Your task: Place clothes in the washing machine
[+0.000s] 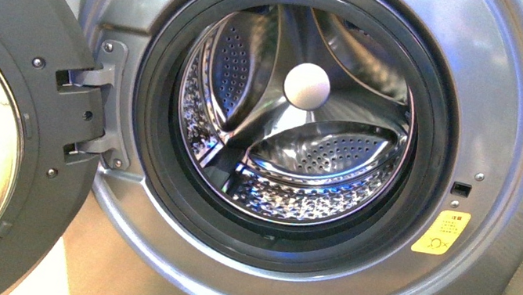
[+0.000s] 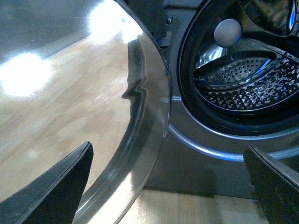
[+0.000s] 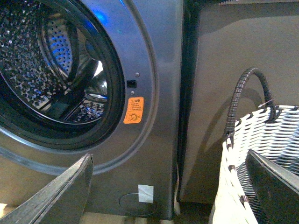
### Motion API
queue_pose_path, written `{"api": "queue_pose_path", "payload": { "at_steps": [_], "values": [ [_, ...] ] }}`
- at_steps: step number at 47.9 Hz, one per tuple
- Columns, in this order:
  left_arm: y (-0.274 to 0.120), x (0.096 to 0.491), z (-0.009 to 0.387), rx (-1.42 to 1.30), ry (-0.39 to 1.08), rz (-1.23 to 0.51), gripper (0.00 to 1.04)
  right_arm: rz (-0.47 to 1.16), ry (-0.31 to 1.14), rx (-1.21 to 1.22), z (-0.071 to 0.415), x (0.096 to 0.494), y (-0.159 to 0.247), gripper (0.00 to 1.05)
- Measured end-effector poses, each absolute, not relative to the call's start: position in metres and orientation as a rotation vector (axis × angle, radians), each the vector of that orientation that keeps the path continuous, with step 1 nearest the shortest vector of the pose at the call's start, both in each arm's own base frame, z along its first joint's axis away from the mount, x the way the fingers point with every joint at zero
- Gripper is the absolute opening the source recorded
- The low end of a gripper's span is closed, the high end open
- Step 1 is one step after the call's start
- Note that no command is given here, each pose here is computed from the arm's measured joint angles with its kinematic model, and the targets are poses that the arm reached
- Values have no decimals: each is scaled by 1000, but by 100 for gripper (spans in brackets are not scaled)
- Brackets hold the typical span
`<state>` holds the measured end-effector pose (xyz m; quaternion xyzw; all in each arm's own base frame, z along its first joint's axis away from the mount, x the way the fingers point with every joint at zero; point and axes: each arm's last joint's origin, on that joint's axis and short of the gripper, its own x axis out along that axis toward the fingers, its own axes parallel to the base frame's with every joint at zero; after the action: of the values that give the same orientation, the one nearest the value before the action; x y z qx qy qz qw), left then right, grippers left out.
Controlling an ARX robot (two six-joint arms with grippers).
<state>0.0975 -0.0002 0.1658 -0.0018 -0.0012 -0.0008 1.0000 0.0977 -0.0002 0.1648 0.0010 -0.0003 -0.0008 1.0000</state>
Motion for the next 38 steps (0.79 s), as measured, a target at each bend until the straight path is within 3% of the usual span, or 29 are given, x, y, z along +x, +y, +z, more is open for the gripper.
{"api": "queue_pose_path", "payload": {
  "at_steps": [32, 38],
  "values": [
    [0, 97, 166, -4, -2, -2, 98, -2, -1, 2, 165, 98, 0, 97],
    [0, 97, 166, -4, -2, -3, 98, 320, -38, 77, 173, 105, -7, 97]
  ]
}}
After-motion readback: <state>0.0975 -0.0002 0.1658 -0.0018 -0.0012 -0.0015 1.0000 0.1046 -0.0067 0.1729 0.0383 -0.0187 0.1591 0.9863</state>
